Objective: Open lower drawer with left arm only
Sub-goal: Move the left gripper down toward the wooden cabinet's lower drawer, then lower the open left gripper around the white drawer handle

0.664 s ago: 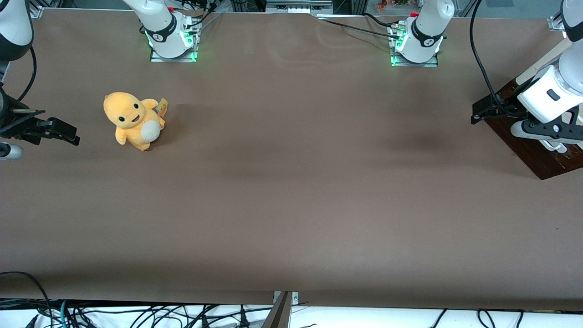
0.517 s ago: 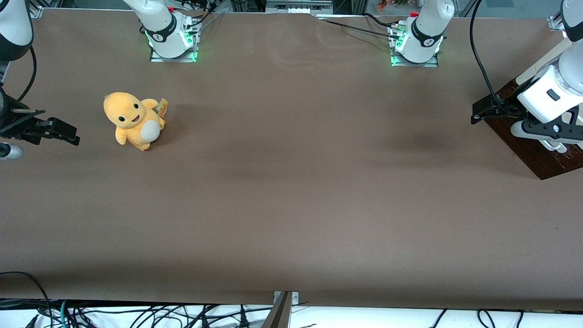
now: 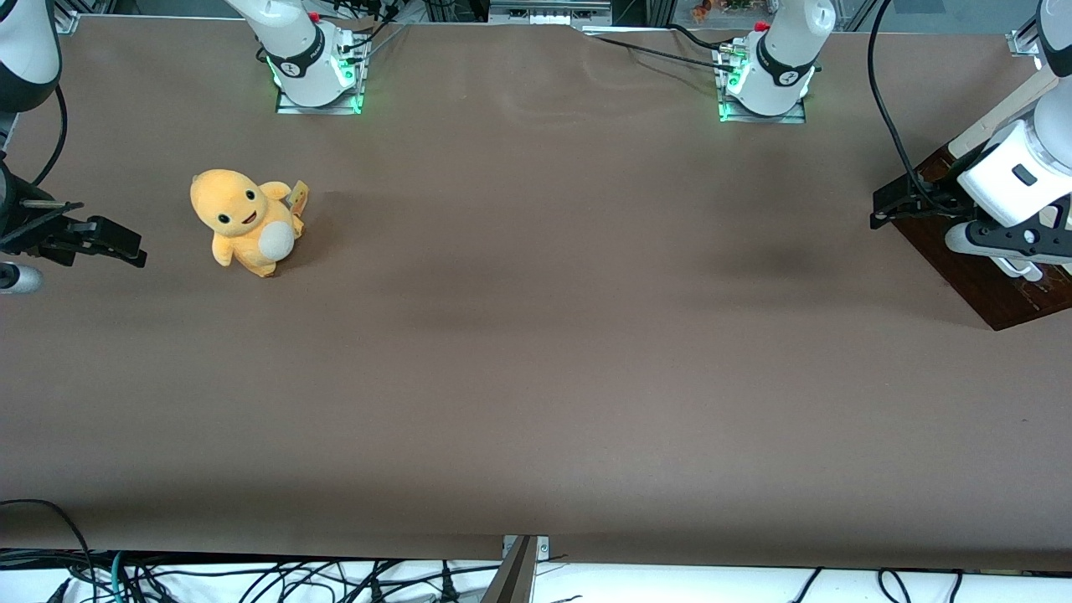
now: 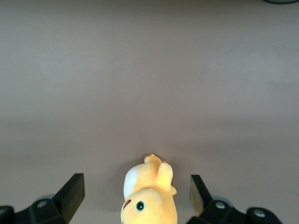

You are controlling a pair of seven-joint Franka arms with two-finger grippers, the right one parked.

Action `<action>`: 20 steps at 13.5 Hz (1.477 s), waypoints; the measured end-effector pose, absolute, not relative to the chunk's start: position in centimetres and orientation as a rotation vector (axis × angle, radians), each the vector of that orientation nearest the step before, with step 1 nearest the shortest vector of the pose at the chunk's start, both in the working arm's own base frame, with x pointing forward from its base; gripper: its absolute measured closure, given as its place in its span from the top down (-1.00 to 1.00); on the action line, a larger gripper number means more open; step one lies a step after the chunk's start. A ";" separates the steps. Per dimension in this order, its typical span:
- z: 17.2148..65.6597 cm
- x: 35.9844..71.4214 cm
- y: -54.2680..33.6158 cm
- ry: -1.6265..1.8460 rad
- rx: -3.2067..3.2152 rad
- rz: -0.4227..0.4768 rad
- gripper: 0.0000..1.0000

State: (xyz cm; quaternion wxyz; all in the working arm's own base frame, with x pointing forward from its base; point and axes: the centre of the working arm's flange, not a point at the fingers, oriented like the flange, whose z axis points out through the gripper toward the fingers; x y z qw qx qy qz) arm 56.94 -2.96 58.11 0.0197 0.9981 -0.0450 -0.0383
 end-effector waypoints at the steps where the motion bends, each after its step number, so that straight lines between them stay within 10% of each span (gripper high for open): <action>1: 58.1 56.9 -3.0 -0.140 3.097 -0.120 1.00; 16: 54.7 58.1 -3.2 -0.168 3.144 -0.236 1.00; 20: 51.2 58.2 0.0 -0.187 3.365 -0.514 1.00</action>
